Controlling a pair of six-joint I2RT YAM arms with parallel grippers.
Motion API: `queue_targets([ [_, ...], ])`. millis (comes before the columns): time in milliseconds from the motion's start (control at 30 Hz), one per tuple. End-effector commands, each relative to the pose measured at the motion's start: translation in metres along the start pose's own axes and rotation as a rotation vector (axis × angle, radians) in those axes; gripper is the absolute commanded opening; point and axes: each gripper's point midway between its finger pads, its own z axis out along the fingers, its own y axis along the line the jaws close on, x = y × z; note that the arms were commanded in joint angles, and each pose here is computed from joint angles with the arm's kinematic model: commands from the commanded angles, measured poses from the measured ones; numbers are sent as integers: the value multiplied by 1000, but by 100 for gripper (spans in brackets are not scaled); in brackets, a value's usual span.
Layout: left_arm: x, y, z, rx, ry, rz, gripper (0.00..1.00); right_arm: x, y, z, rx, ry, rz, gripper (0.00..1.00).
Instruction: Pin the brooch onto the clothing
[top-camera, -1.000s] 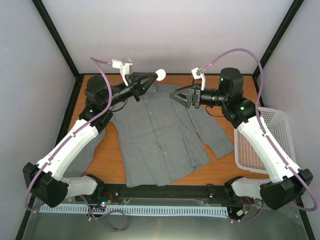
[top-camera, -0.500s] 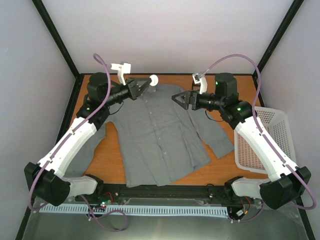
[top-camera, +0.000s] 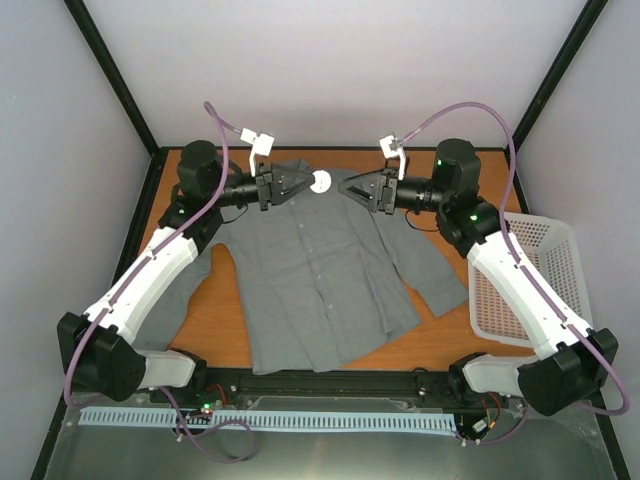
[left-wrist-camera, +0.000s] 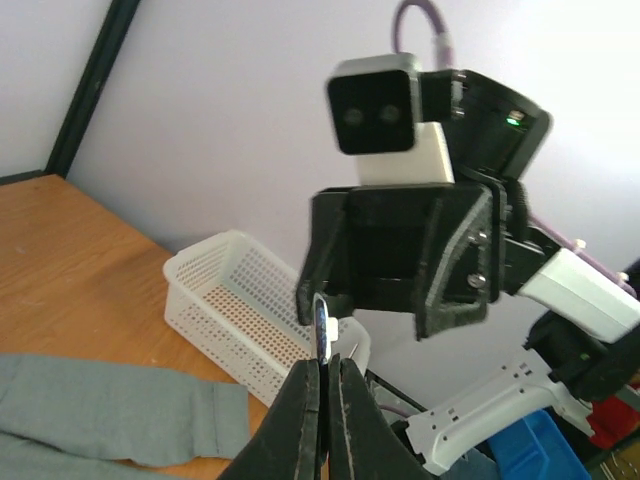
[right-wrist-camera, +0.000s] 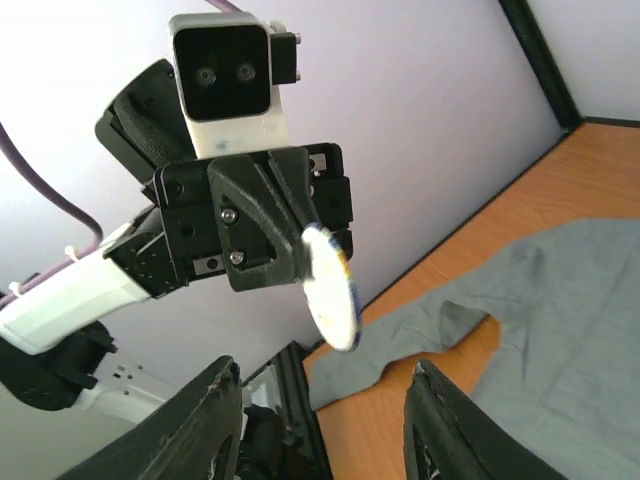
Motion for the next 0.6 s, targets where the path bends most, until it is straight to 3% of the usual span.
queue_targets([
  [0,-8,-38,-8,102,-4,131,1,-16,22,4,-147,-11,-25,43],
  [67,-7,-38,-7,112,7,126,1,-18,24,8,-189,-2,-15,43],
  [133,-6,-38,-7,120,12,126,1,-19,27,11,-228,6,0,34],
  [333,-8,-41,-8,124,-2,133,1,-14,27,15,-254,21,3,20],
  [567,-8,-38,-6,118,-9,114,1,-5,28,17,-279,54,14,24],
])
